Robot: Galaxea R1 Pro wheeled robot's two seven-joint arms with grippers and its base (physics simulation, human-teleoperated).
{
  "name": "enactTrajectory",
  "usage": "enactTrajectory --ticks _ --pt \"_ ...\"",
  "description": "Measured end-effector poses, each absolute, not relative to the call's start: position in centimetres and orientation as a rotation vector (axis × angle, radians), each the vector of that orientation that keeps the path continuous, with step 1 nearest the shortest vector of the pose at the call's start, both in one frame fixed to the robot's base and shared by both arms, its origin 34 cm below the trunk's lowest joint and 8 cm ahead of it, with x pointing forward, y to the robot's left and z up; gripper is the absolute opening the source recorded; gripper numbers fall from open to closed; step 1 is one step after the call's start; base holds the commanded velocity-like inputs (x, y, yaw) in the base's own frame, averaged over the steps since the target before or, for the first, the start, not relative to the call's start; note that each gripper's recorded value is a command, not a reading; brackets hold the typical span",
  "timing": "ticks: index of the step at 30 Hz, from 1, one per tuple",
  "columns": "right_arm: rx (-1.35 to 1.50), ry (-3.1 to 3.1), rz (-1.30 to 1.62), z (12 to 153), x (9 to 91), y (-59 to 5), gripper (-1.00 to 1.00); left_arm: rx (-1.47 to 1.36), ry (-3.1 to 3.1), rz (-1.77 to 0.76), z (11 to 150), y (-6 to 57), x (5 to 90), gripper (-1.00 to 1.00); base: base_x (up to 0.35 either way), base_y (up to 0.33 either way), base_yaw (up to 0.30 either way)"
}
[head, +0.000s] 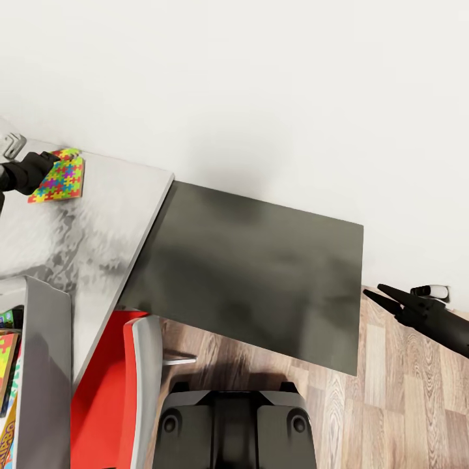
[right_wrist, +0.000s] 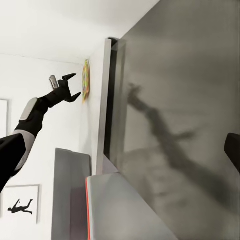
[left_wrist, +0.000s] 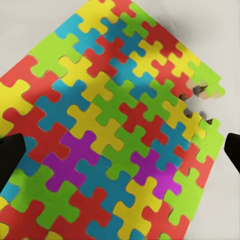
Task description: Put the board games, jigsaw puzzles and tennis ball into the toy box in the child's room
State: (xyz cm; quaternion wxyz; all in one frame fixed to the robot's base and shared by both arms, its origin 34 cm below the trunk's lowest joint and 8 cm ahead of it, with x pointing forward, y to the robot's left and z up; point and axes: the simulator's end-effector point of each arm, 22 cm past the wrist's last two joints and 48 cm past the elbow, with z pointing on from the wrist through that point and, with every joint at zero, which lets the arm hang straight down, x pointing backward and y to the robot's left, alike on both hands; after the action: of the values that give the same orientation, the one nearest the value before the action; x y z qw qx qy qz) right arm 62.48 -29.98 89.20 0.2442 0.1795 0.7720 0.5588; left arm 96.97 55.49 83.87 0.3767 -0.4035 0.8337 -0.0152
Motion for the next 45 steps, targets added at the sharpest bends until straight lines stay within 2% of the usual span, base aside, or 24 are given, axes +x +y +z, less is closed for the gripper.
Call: enactTrajectory --ticks 23,45 --pt "0.491 2.108 1.524 89.2 62.5 -30.1 1.0 -0.997 2.11 -0.008 83.8 55.9 96.3 1.0 0.0 0.0 -0.011" --pt "0.489 2.105 1.524 89.5 62.3 -30.1 1.0 -1.027 2.122 0.0 83.8 56.5 95.8 1.0 0.0 0.0 -0.239"
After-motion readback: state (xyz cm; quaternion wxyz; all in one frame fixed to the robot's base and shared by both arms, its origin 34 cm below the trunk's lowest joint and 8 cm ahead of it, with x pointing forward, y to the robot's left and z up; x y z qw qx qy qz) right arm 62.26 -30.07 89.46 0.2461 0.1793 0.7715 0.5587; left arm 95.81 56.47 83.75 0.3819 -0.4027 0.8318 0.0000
